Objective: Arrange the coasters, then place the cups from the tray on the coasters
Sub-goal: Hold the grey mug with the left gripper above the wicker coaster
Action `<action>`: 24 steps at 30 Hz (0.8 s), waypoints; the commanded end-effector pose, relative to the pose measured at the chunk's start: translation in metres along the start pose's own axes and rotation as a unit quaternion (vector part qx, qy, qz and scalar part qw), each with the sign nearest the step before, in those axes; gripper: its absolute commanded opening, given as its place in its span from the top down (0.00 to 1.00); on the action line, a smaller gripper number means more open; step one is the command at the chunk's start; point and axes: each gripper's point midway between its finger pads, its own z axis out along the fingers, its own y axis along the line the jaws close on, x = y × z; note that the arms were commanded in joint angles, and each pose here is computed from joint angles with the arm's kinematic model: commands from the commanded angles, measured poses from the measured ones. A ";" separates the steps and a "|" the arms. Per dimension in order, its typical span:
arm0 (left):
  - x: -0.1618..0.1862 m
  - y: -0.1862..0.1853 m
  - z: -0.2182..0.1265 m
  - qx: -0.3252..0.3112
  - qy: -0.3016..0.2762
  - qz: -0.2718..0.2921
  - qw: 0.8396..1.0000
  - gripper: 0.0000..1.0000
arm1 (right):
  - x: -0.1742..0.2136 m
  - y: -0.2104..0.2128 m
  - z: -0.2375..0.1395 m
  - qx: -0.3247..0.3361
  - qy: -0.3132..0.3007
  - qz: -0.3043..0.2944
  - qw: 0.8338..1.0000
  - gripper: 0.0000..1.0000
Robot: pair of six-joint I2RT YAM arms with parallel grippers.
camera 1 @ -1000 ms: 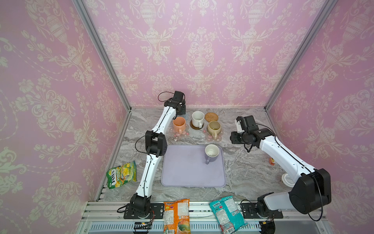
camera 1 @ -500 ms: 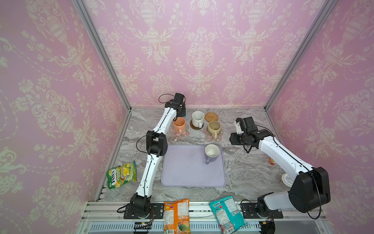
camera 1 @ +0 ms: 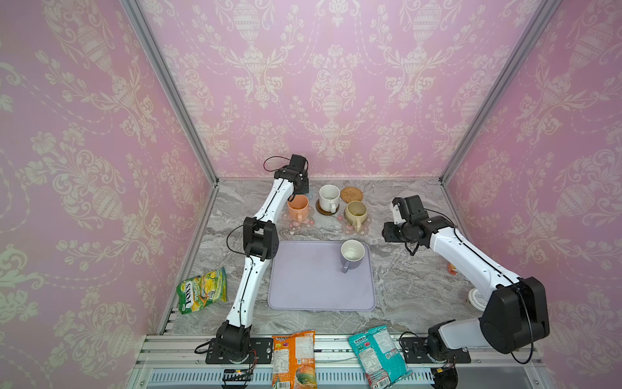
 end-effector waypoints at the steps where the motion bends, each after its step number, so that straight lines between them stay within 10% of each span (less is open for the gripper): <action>1: -0.020 -0.012 -0.023 0.027 -0.026 -0.003 0.999 0.86 | 0.005 -0.003 0.003 0.001 0.006 -0.003 1.000 0.51; 9: -0.023 -0.018 -0.029 0.044 -0.028 -0.003 0.999 0.67 | 0.007 -0.003 -0.002 -0.001 0.002 0.000 1.000 0.50; 24: -0.024 -0.015 -0.041 0.037 -0.026 0.004 0.999 0.69 | 0.010 -0.003 -0.008 -0.005 -0.004 0.006 1.000 0.50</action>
